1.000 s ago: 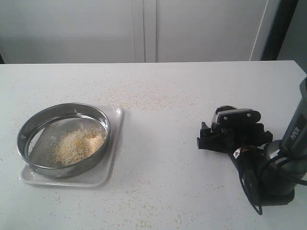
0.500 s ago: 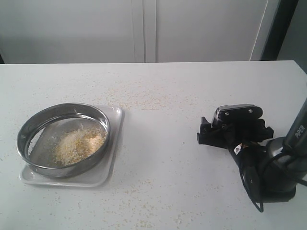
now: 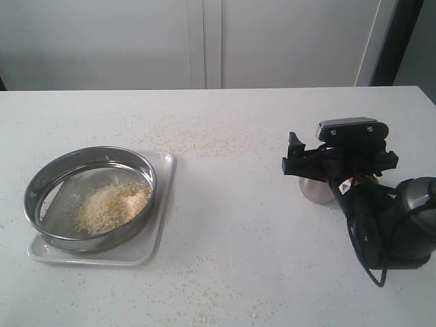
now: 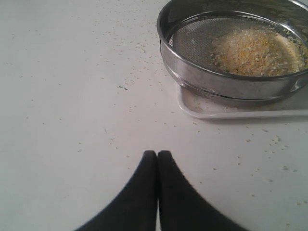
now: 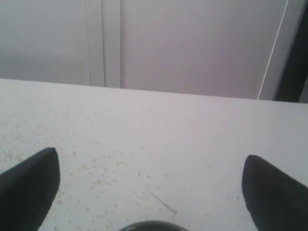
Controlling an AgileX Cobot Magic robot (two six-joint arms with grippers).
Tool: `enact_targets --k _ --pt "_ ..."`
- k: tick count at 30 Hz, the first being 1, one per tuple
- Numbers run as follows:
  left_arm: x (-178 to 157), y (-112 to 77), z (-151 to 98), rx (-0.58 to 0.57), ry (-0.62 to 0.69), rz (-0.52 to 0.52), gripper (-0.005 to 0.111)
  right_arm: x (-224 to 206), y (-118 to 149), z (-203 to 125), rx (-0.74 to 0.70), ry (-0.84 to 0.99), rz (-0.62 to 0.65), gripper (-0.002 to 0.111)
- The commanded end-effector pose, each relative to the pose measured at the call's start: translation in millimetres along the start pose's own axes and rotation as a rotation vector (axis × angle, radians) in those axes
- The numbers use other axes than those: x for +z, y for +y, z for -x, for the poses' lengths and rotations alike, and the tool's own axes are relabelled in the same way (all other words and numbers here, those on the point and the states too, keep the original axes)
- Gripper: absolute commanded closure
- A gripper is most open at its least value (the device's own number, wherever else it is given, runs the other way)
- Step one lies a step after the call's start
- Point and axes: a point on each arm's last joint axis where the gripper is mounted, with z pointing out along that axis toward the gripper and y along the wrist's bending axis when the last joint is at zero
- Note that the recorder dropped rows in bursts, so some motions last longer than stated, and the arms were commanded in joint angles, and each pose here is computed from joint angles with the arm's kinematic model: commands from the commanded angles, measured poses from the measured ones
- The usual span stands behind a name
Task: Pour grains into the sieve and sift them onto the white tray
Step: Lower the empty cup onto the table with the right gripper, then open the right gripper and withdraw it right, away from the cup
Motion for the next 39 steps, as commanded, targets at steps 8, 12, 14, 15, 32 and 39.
enact_targets --k 8,12,14,15,32,39 --pt "1 -0.6 -3 -0.010 0.014 -0.005 0.107 -7 -2 42 0.034 -0.064 0.006 0.024" --pt "1 -0.6 -3 -0.010 0.014 -0.005 0.107 -13 4 55 0.011 -0.009 0.088 0.054" --pt "1 -0.6 -3 -0.010 0.014 -0.005 0.107 -18 8 63 -0.015 0.022 0.145 0.076" --pt "1 -0.6 -3 -0.010 0.014 -0.005 0.107 -21 9 67 -0.025 0.034 0.166 0.088" --pt "1 -0.6 -3 -0.010 0.014 -0.005 0.107 -62 5 106 -0.025 0.255 0.232 0.108" --pt "1 -0.6 -3 -0.010 0.014 -0.005 0.107 -89 0 124 -0.018 0.331 0.260 0.108"
